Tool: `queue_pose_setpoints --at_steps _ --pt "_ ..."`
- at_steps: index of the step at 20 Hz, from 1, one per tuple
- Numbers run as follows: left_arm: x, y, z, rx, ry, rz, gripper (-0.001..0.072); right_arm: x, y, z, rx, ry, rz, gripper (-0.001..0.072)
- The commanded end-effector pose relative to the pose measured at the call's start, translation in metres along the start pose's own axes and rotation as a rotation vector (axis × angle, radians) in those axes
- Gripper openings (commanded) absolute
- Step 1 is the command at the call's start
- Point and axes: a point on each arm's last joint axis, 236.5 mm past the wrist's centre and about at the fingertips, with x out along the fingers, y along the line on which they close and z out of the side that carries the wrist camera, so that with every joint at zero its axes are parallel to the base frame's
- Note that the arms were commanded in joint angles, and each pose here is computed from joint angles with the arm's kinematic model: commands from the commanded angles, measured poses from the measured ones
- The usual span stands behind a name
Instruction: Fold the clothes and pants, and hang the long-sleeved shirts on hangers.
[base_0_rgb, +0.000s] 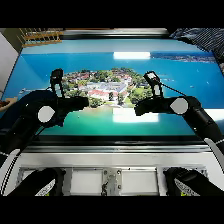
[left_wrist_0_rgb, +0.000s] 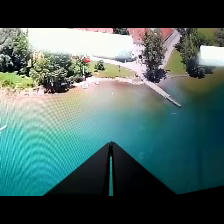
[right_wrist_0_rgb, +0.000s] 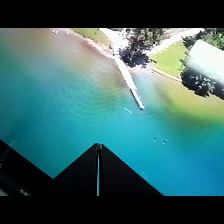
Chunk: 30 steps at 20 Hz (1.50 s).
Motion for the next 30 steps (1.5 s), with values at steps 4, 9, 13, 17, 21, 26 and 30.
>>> queue_pose_setpoints --at_steps 4,9,13,17,21,26,30 --pt "0.0 0.0 0.0 0.0 -0.001 0.0 0.0013 0.0 0.0 0.0 0.0 0.001 0.001 0.0043" --pt "0.0 0.0 0.0 0.0 -0.001 0.0 0.0013 0.0 0.0 0.0 0.0 0.001 0.001 0.0043" --pt "0.0 -0.001 0.004 0.0 -0.016 -0.006 0.0013 0.0 0.0 0.0 0.0 0.001 0.001 0.0043" --pt "-0.005 0.02 0.027 0.17 -0.09 0.081 0.0511 0.0 0.0 0.0 0.0 0.001 0.001 0.0043" --pt "-0.038 0.15 0.026 0.219 0.024 0.496 0.0716 0.0 0.0 0.0 0.0 0.001 0.001 0.0043" --pt "-0.048 0.256 -0.024 0.007 0.108 0.655 0.0717 0.0 0.0 0.0 0.0 0.002 0.001 0.0042" --pt "-0.029 0.261 -0.032 0.031 0.071 0.628 0.0717 0.0 0.0 0.0 0.0 0.001 0.001 0.0043"
